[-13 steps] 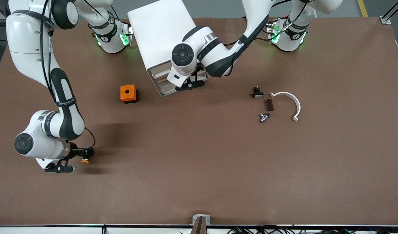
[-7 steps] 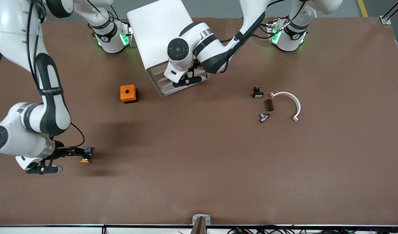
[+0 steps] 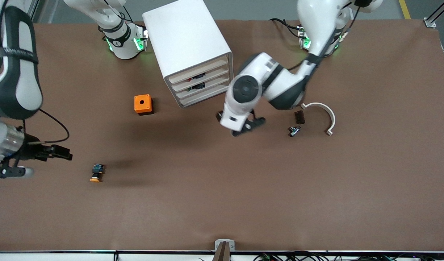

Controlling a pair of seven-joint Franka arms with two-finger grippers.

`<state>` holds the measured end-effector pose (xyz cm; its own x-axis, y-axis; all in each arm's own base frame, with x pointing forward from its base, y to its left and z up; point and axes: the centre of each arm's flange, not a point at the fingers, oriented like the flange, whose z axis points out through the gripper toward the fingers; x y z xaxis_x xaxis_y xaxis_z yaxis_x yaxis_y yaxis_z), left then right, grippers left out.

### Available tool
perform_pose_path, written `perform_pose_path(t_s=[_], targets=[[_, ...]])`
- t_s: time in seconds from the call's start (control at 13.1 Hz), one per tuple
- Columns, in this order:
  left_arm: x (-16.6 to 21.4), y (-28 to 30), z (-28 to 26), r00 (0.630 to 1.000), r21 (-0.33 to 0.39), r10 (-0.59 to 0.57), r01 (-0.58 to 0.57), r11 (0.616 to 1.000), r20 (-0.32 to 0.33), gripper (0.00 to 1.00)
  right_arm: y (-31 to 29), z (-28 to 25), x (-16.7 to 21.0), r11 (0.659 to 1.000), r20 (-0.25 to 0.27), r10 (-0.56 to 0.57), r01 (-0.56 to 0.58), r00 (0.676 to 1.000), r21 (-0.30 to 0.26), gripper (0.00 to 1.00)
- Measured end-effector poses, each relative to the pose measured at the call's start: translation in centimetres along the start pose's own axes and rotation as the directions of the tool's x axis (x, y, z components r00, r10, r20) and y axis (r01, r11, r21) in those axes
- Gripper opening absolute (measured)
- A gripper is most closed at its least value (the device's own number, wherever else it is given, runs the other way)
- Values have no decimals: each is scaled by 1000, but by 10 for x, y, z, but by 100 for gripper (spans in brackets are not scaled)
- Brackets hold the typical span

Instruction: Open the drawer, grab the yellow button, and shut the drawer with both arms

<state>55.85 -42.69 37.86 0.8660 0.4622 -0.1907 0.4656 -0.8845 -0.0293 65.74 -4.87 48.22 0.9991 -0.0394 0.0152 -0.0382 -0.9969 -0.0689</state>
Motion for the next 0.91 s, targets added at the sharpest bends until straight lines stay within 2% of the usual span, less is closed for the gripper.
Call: perform_pose_path(t_s=[0.15,0.23,0.46,0.69,0.91], targets=[[63,-40,-45,994,-38,-81,79,996,-72,100,-7,-50,-23,998,-6,38,-39,999,-41,100],[87,-62,-66,990,-49,-103,99,994,-100,100,-13,-72,-35,998,-14,42,-43,999,-44,100],[141,-131,-122,982,-37,-83,77,996,-172,100,-23,-115,-64,998,-11,44,-44,999,-34,100],[172,-201,-176,979,-23,-1,-3,1000,-202,100,-29,-139,-78,999,-34,33,-34,999,-27,100],[174,-250,-220,970,2,102,-104,995,-222,100,-27,-162,-91,999,-67,43,-45,997,-25,100]])
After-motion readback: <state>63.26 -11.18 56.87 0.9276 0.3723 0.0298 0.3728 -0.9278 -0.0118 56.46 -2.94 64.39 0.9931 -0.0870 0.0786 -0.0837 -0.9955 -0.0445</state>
